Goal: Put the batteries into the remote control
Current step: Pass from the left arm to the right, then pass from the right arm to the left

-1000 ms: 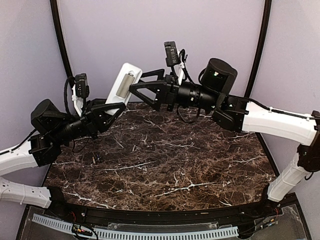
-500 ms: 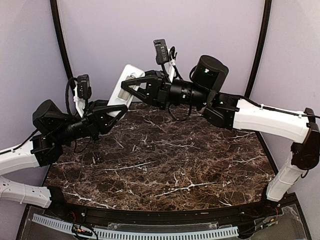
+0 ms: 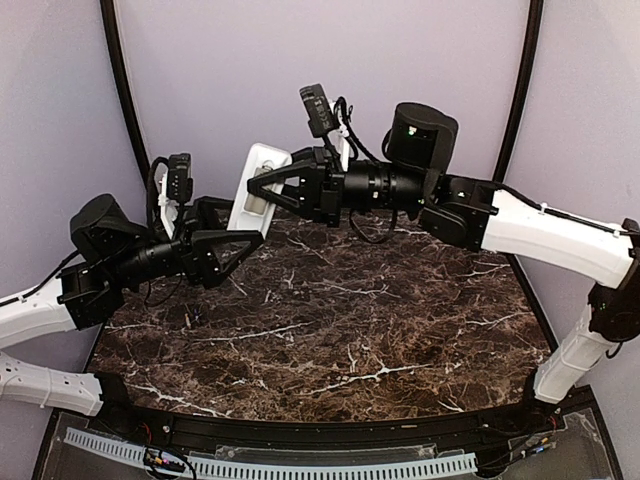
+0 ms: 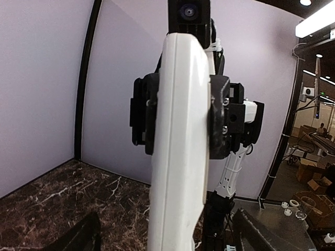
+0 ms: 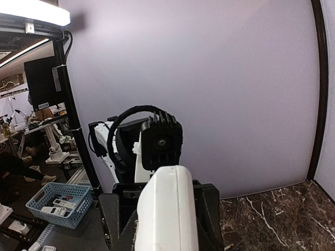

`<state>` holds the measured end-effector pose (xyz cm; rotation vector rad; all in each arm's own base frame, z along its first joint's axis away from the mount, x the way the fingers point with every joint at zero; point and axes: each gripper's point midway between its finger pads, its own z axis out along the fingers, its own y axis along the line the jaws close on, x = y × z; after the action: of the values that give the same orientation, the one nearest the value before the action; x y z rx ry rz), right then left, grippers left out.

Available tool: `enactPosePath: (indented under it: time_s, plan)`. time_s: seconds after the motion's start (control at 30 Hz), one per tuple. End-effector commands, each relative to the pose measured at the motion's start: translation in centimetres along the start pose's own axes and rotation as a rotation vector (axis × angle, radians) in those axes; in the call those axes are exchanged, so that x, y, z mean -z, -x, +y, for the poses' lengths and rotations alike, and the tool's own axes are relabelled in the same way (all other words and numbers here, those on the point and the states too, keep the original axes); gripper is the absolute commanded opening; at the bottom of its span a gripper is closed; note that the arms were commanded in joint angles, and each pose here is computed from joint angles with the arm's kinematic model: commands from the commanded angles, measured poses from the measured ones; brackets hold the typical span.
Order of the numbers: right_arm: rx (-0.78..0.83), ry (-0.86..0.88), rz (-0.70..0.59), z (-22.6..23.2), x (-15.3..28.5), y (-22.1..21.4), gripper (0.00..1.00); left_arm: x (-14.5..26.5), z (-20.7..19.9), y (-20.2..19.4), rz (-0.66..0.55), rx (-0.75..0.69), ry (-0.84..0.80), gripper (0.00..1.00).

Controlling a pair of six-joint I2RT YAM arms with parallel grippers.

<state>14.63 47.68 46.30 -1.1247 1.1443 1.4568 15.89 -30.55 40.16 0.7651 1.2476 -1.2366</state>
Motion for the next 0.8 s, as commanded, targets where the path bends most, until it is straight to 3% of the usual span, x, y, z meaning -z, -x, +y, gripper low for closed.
enactPosePath:
  time_s: [0.0,0.17,0.33,0.77]
  plan:
    - [0.098,-0.058,0.068,1.0,2.2,1.9,0.00,0.7,-0.2,-2.2,0.167,-0.053,0.001,0.90]
    - [0.056,-0.033,0.224,1.4,2.7,-0.1,0.00,1.3,-0.5,-4.7,0.311,-0.073,-0.027,0.91]
    - [-0.023,-0.063,0.298,0.4,2.4,-1.6,0.00,0.9,-0.4,-4.9,0.310,-0.071,-0.033,0.85]
    - [-0.065,-0.039,0.305,-0.2,1.2,-2.9,0.00,-0.7,-0.6,-5.4,0.286,0.012,-0.086,0.51]
